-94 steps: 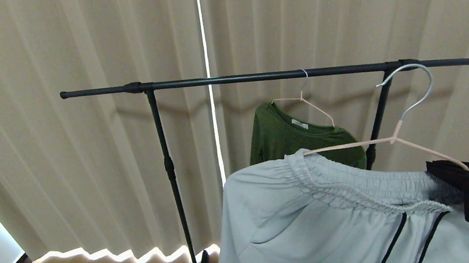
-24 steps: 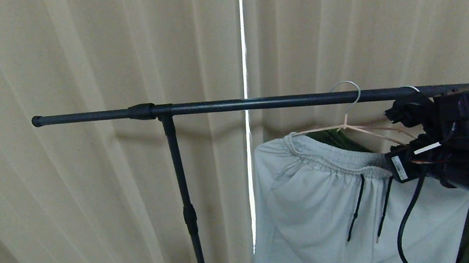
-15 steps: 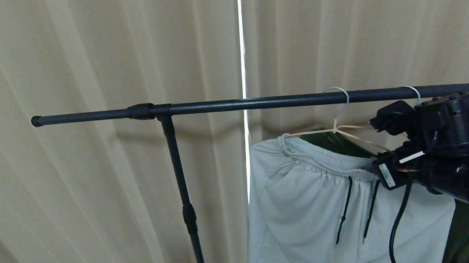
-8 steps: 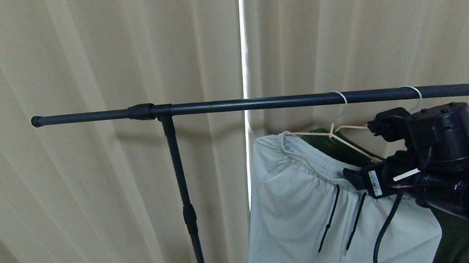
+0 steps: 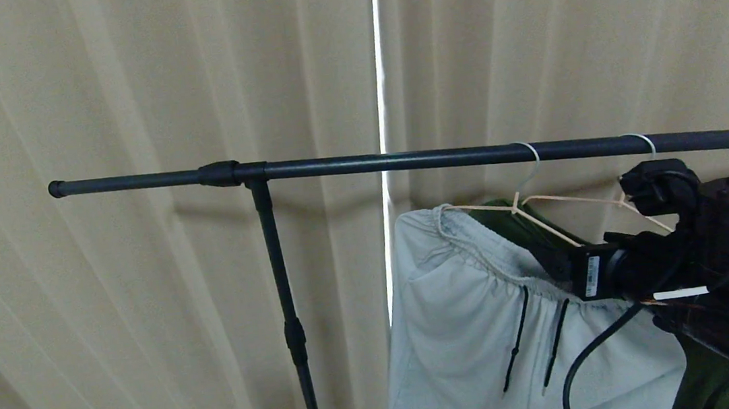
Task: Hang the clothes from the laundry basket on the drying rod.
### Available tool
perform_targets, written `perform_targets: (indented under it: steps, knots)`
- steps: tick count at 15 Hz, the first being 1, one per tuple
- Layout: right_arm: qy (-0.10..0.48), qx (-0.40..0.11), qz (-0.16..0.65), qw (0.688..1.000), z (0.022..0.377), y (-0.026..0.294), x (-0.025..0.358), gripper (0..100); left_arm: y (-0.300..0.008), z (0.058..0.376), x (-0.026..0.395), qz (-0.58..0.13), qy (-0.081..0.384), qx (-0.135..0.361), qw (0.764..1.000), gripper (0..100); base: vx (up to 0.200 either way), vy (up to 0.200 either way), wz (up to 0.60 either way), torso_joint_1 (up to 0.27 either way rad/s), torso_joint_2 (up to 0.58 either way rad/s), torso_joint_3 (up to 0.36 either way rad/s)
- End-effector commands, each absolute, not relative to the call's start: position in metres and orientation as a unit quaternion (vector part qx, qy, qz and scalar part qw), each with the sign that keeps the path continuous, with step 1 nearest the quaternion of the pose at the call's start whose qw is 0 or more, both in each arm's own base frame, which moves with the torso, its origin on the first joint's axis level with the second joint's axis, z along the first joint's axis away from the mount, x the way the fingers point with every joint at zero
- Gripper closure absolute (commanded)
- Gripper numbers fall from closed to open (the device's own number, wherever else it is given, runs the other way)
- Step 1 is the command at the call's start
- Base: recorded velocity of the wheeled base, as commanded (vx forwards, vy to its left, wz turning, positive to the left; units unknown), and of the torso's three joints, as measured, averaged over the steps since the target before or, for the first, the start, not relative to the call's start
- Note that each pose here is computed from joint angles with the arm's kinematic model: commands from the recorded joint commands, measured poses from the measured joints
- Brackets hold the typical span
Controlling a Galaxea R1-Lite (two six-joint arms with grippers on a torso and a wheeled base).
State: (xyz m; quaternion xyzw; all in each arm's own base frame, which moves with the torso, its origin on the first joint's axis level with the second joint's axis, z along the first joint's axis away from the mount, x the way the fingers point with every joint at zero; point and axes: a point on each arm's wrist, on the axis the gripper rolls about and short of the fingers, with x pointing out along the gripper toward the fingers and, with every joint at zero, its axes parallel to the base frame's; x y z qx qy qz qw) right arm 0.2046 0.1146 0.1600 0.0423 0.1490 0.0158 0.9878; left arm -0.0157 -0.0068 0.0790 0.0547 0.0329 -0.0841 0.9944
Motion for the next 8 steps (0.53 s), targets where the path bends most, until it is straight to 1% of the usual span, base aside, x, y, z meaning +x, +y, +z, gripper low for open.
perform_targets:
  steps: [1, 2, 5, 6, 7, 8]
  knots:
    - [0.132, 0.052, 0.024, 0.99, 0.165, 0.104, 0.183, 0, -0.007, 0.079, -0.016, -0.084, 0.033, 0.055, 0.994, 0, 0.0, 0.0, 0.0, 0.0, 0.0, 0.0]
    - [0.126, 0.044, 0.026, 0.991, 0.168, 0.1, 0.177, 0, -0.007, 0.079, -0.016, -0.084, 0.033, 0.054, 0.994, 0, 0.0, 0.0, 0.0, 0.0, 0.0, 0.0]
    - [0.068, 0.015, 0.041, 0.997, 0.191, 0.091, 0.158, 0, -0.007, 0.079, -0.016, -0.084, 0.033, 0.054, 0.994, 0, 0.0, 0.0, 0.0, 0.0, 0.0, 0.0]
    - [0.032, -0.006, 0.049, 0.998, 0.201, 0.078, 0.136, 0, -0.007, 0.079, -0.016, -0.084, 0.033, 0.055, 0.994, 0, 0.0, 0.0, 0.0, 0.0, 0.0, 0.0]
    - [0.018, -0.027, 0.051, 0.998, 0.202, 0.068, 0.122, 0, -0.007, 0.079, -0.016, -0.084, 0.033, 0.055, 0.994, 0, 0.0, 0.0, 0.0, 0.0, 0.0, 0.0]
    - [0.0, -0.066, 0.057, 0.996, 0.203, 0.059, 0.107, 0, -0.007, 0.079, -0.016, -0.084, 0.033, 0.055, 0.994, 0, 0.0, 0.0, 0.0, 0.0, 0.0, 0.0]
